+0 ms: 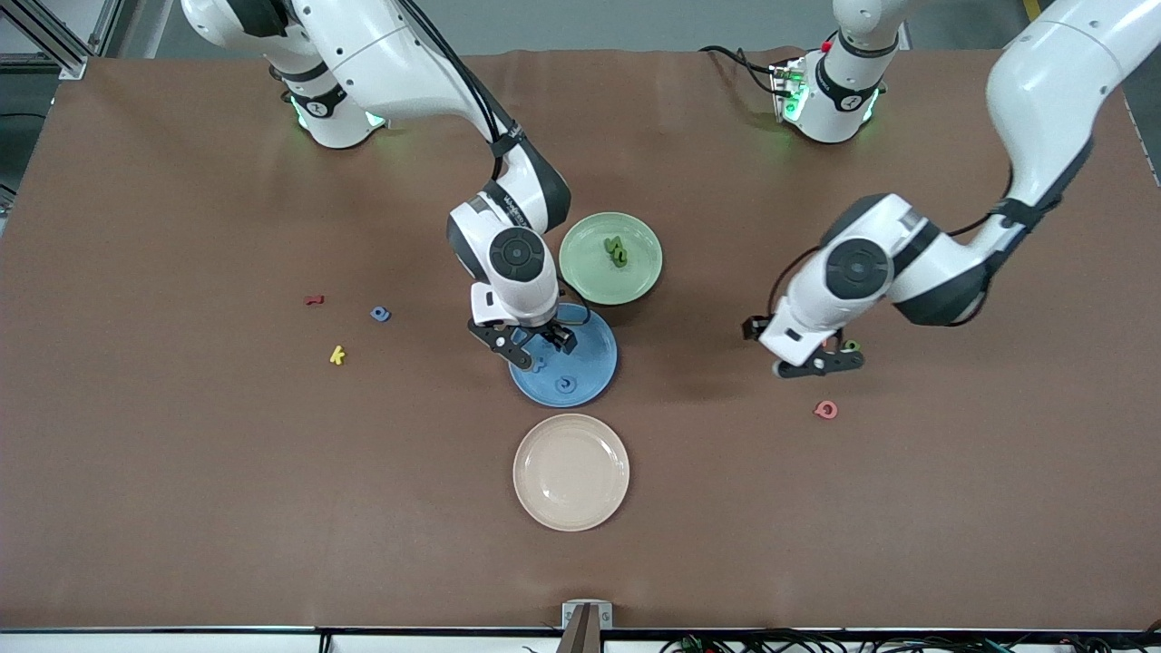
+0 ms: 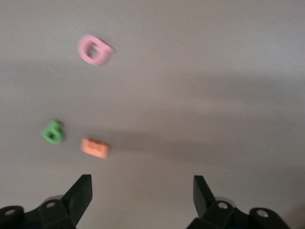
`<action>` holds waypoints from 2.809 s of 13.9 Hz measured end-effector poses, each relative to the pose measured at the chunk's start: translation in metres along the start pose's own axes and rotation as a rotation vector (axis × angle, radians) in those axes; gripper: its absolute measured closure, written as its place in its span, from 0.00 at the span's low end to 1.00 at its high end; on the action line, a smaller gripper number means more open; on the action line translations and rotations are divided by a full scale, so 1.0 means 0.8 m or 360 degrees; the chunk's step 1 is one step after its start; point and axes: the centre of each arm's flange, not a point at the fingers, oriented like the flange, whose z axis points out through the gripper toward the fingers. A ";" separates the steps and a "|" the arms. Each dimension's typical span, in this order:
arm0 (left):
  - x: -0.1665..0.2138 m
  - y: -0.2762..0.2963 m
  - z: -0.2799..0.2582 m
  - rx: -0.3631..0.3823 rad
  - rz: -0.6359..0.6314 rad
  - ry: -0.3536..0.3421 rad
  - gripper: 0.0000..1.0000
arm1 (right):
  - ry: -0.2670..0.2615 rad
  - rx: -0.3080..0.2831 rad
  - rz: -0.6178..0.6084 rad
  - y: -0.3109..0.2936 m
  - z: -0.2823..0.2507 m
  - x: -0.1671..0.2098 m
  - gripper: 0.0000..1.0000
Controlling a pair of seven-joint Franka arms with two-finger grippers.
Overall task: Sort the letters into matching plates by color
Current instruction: 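Release both letters onto the plates and return both grippers to letters, then grasp the green b with the left gripper while the right grasps blue e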
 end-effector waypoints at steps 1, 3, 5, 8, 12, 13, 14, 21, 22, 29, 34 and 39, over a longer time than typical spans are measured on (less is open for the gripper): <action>0.009 -0.026 0.001 -0.0003 0.0034 -0.0001 0.07 | 0.0007 -0.0018 -0.0025 0.005 0.000 0.009 0.00; 0.021 -0.070 0.006 0.0018 0.0114 0.0012 0.09 | 0.0010 -0.0043 -0.0075 0.021 -0.002 0.027 0.00; 0.027 -0.108 0.015 0.0038 0.0253 0.0043 0.09 | 0.0000 -0.0064 -0.0140 0.050 -0.013 0.048 0.00; 0.022 -0.140 0.034 -0.0016 0.0536 0.0074 0.11 | -0.0032 -0.0075 -0.0224 0.105 -0.038 0.077 0.00; 0.007 -0.141 0.055 -0.0056 0.0905 0.0090 0.15 | -0.0026 -0.0017 -0.0368 0.193 -0.035 0.116 0.00; 0.005 -0.141 0.057 -0.0059 0.0994 0.0097 0.17 | -0.0022 -0.0005 -0.0407 0.219 -0.026 0.130 0.00; 0.006 -0.143 0.060 -0.0062 0.1071 0.0104 0.17 | -0.0018 0.0005 -0.0450 0.244 -0.017 0.145 0.00; 0.007 -0.174 0.090 -0.0059 0.1221 0.0087 0.33 | 0.0053 0.0061 -0.0638 0.359 0.034 0.213 0.00; 0.005 -0.178 0.095 -0.0062 0.1212 0.0079 0.33 | 0.0053 0.0061 -0.0644 0.361 0.034 0.215 0.00; -0.002 -0.177 0.105 -0.0071 0.1063 0.0055 0.47 | 0.0041 0.0062 -0.0696 0.350 0.036 0.198 0.00; -0.003 -0.175 0.109 -0.0064 0.1045 0.0090 0.47 | 0.0022 0.0045 -0.0737 0.344 0.045 0.179 0.00; -0.013 -0.166 0.119 -0.0075 0.1062 0.0097 0.48 | 0.0025 0.0036 -0.0742 0.342 0.062 0.164 0.02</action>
